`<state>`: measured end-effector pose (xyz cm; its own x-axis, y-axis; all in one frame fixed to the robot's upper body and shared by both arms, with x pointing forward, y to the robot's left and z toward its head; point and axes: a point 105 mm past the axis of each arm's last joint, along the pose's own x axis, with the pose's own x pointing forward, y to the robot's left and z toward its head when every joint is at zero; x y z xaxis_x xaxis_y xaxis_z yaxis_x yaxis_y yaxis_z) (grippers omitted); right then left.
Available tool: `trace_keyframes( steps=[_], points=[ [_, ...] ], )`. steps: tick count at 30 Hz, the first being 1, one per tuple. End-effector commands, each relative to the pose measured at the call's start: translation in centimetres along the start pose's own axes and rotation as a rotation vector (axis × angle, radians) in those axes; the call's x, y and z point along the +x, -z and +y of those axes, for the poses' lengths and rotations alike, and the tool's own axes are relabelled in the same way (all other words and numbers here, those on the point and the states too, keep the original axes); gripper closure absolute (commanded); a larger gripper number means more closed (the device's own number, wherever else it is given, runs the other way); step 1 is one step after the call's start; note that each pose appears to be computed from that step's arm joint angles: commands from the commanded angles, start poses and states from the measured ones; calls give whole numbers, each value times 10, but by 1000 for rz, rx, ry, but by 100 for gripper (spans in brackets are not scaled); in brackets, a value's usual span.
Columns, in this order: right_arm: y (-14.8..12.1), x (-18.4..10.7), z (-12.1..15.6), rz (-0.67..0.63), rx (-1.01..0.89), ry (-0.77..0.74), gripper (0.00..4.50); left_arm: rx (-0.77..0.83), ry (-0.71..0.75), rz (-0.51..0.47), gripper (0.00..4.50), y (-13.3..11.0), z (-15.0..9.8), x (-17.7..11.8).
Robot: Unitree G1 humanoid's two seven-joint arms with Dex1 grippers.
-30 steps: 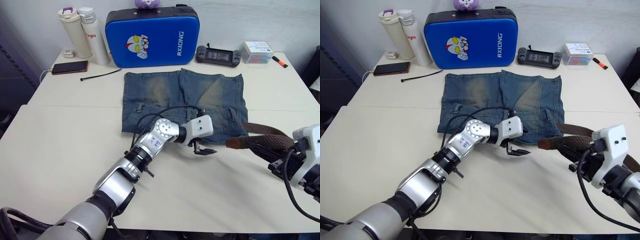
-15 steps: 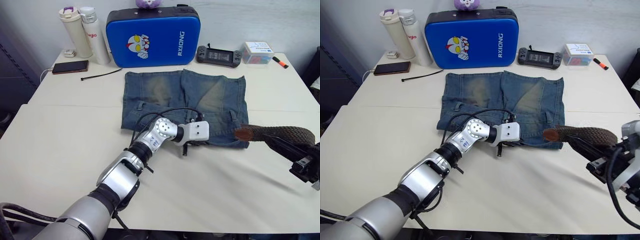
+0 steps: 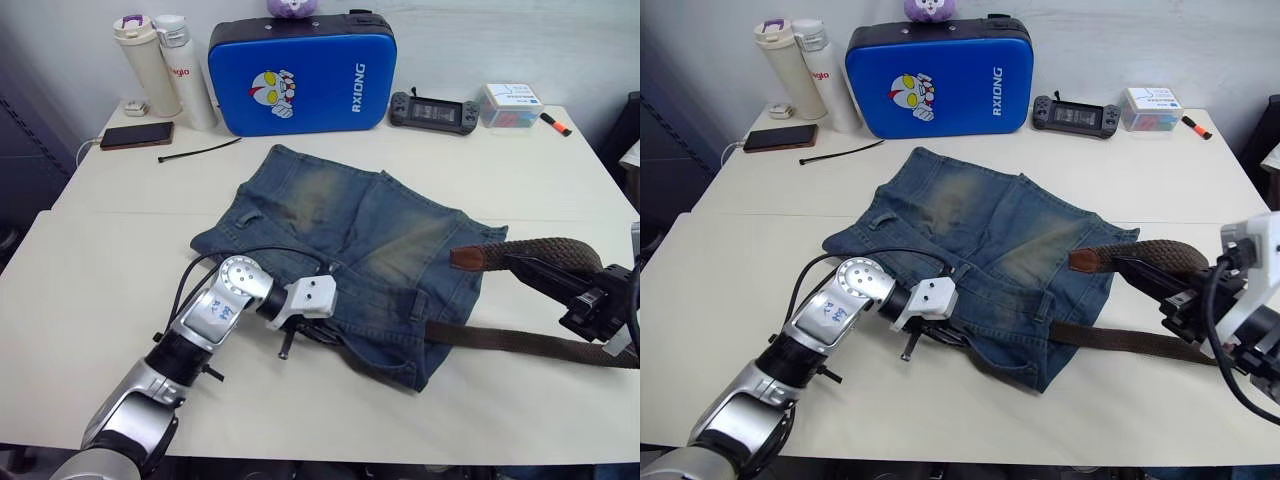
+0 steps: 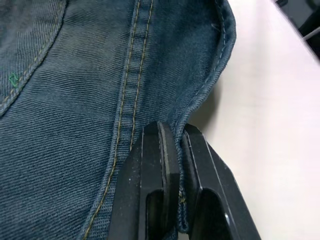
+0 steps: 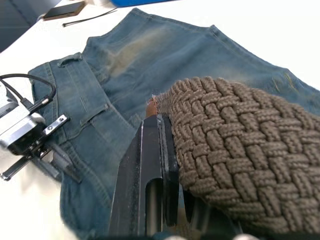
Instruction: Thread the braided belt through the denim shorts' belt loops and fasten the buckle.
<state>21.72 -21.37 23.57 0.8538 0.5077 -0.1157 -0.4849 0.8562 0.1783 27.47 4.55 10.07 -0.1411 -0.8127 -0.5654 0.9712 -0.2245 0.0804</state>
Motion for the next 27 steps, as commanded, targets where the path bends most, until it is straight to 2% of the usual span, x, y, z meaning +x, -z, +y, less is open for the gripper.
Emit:
trace_keyframes(
  steps=[1, 6, 10, 12, 17, 21, 27],
  points=[
    [-4, 0, 3, -8, 14, -20, 450, -15, -18, -24, 404, -4, -4, -3],
    [4, -3, 7, 7, 77, -26, 450, -86, -14, -112, 191, -19, -6, -14],
    [13, -11, 8, 4, 161, 5, 450, -134, -4, -211, 4, -38, -8, -37],
    [19, -15, 5, -6, 231, 45, 450, -141, -10, -253, 4, -48, -7, -50],
    [46, -11, 20, -14, 459, 60, 450, -118, -74, -353, 4, -70, 1, -76],
    [64, -6, 15, -35, 604, 123, 450, -96, -129, -363, 4, -73, 7, -79],
    [79, -3, 13, -15, 661, 146, 450, -87, -184, -348, 4, -71, 7, -79]
  ],
)
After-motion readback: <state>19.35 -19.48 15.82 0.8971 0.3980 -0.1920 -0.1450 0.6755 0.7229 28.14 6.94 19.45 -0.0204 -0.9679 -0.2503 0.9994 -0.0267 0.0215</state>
